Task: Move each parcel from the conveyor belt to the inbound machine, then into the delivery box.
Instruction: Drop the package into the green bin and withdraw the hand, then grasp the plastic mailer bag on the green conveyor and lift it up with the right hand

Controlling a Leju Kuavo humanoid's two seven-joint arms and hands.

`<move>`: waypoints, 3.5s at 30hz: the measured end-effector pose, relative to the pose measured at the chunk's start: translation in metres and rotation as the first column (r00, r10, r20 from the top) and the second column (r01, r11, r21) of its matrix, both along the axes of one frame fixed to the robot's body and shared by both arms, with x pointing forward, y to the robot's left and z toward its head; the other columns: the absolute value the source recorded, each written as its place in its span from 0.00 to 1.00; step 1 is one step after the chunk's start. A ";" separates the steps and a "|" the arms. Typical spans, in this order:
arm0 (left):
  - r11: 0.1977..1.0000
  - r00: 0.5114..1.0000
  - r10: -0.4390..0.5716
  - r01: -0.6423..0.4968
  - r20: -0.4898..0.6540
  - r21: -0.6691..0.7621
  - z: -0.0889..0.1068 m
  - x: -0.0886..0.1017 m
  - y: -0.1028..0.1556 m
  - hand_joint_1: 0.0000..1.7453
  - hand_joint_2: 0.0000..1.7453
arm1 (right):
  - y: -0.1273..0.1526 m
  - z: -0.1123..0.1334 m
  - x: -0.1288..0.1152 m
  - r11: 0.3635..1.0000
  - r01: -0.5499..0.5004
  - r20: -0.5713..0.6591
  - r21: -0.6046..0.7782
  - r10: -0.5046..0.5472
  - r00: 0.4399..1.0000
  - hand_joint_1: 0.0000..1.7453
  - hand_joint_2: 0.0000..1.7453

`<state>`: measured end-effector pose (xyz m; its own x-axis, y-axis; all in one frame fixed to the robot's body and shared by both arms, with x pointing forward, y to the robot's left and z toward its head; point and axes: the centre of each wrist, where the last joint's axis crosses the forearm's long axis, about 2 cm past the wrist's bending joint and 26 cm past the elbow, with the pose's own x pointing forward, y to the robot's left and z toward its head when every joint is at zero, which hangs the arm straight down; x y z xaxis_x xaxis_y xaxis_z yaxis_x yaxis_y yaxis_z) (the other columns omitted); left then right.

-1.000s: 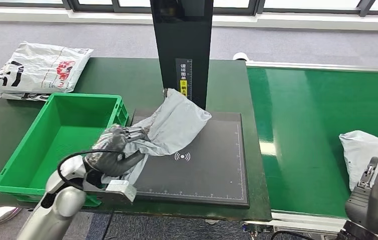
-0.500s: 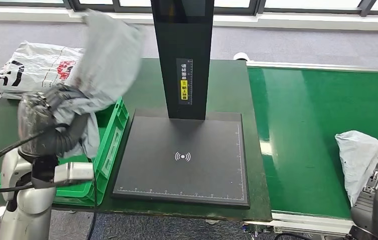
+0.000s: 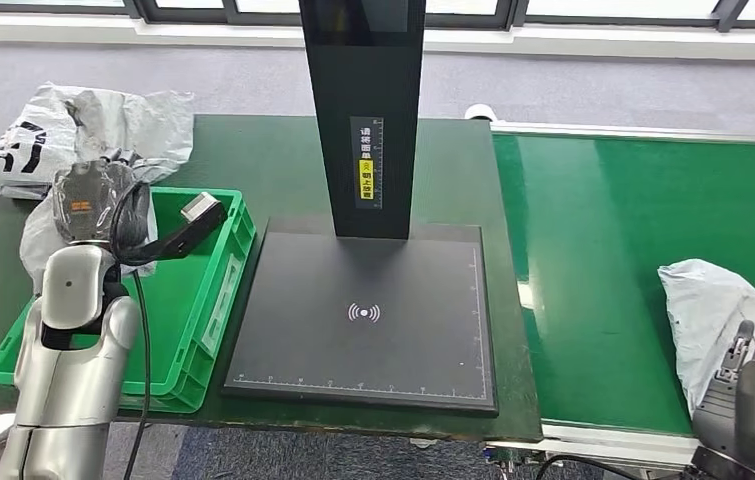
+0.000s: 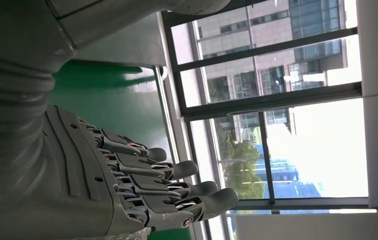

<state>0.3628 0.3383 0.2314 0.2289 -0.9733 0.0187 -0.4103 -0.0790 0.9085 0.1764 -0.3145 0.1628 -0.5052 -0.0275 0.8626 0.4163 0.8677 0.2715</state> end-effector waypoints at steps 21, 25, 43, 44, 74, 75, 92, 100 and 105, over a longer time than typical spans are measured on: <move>0.998 0.880 0.061 -0.069 -0.470 -0.001 -0.072 0.033 0.048 0.00 0.00 | -0.004 0.000 0.003 1.000 -0.004 0.004 0.012 0.004 1.000 0.00 1.00; 0.998 0.881 0.061 -0.070 -0.469 -0.002 -0.071 0.033 0.048 0.00 0.00 | -0.004 0.000 0.005 1.000 -0.004 0.006 0.011 0.004 1.000 0.00 1.00; 0.995 0.920 0.083 -0.098 -0.384 -0.020 -0.051 0.033 0.046 0.00 0.00 | -0.003 -0.002 0.011 1.000 -0.012 -0.017 0.008 0.012 1.000 0.00 1.00; 0.995 0.920 0.084 -0.099 -0.382 -0.021 -0.051 0.033 0.046 0.00 0.00 | -0.003 -0.002 0.012 1.000 -0.012 -0.017 0.008 0.012 1.000 0.00 1.00; -0.327 0.579 -0.404 0.632 0.709 -0.702 0.012 -0.019 -0.040 0.00 1.00 | -0.128 -0.054 0.149 0.745 -0.265 -0.761 -0.613 -0.467 0.450 0.00 1.00; -0.338 0.566 -0.418 0.629 0.711 -0.700 0.012 -0.020 -0.045 0.00 1.00 | -0.135 -0.058 0.150 0.736 -0.281 -0.771 -0.616 -0.491 0.406 0.00 1.00; -0.435 0.444 -0.523 0.596 0.728 -0.675 0.010 -0.028 -0.094 0.00 1.00 | -0.161 -0.129 0.119 0.731 -0.589 -0.877 -0.345 -0.475 -0.075 0.00 1.00; -0.448 0.422 -0.536 0.591 0.731 -0.670 0.004 -0.021 -0.098 0.00 1.00 | -0.151 -0.152 0.099 0.704 -0.702 -0.986 -0.107 -0.166 -0.016 0.00 1.00; -0.438 0.428 -0.535 0.597 0.729 -0.672 0.003 -0.019 -0.097 0.00 1.00 | -0.143 -0.154 0.101 0.698 -0.713 -0.997 -0.066 -0.071 0.022 0.00 1.00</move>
